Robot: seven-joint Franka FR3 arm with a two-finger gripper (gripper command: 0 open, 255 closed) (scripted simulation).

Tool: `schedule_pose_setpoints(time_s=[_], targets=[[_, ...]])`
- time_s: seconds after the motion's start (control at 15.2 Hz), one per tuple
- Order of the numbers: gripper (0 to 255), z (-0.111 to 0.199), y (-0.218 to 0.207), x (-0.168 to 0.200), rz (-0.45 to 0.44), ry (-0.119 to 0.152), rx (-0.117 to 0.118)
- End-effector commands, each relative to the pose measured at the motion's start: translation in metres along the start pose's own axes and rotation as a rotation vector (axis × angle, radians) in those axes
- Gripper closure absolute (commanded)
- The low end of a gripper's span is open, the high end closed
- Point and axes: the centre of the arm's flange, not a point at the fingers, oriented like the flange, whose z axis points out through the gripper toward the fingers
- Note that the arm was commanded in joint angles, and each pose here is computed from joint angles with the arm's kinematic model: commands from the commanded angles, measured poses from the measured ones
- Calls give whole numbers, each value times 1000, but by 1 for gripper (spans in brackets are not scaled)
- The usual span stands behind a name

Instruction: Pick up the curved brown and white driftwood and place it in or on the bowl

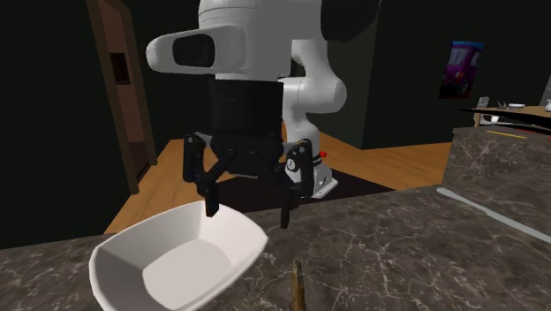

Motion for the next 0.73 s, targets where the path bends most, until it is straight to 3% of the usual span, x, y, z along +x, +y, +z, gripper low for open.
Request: schedule_pose_setpoints(time_s=[0.0, 0.4, 0.66], targets=[[0, 15, -20, 12, -50, 3, -3], [0, 57, -79, 46, -196, 10, -14], [0, 74, -81, 47, -201, 10, -15]])
